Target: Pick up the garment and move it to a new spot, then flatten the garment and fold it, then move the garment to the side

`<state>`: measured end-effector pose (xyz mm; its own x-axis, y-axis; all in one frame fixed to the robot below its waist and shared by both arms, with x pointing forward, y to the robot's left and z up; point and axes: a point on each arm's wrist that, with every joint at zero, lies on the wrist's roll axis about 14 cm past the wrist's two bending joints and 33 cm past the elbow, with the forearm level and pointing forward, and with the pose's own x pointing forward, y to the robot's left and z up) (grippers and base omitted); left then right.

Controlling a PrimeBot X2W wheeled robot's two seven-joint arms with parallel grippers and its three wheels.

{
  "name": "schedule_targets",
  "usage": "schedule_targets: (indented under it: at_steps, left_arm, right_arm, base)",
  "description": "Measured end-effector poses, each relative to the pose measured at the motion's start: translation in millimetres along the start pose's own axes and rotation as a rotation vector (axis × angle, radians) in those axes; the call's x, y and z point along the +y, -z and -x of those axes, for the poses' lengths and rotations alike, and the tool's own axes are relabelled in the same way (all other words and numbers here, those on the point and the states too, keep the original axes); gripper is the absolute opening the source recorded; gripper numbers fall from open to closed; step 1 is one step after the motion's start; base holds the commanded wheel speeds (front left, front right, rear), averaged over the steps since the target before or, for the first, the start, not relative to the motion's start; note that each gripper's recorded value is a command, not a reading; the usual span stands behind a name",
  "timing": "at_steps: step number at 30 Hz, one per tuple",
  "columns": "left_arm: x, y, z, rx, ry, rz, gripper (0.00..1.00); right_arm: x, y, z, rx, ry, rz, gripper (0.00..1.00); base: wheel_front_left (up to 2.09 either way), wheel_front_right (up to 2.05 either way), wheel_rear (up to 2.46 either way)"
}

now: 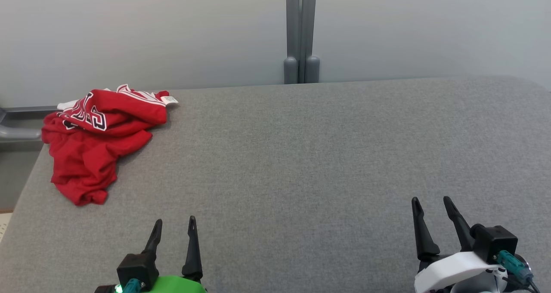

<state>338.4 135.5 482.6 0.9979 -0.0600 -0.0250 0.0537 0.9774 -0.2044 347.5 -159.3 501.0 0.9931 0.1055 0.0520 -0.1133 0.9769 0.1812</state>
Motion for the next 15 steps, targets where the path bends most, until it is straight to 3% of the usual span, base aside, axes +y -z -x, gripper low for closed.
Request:
schedule_targets:
  at_steps: [15]
  left_arm:
    - [-0.2,1.1,5.9,-0.019,-0.001,-0.098,1.0]
  right_arm:
    - [2.8,0.6,5.4,-0.007,-0.024,0.116,1.0]
  base:
    - [0.0,0.0,0.0]
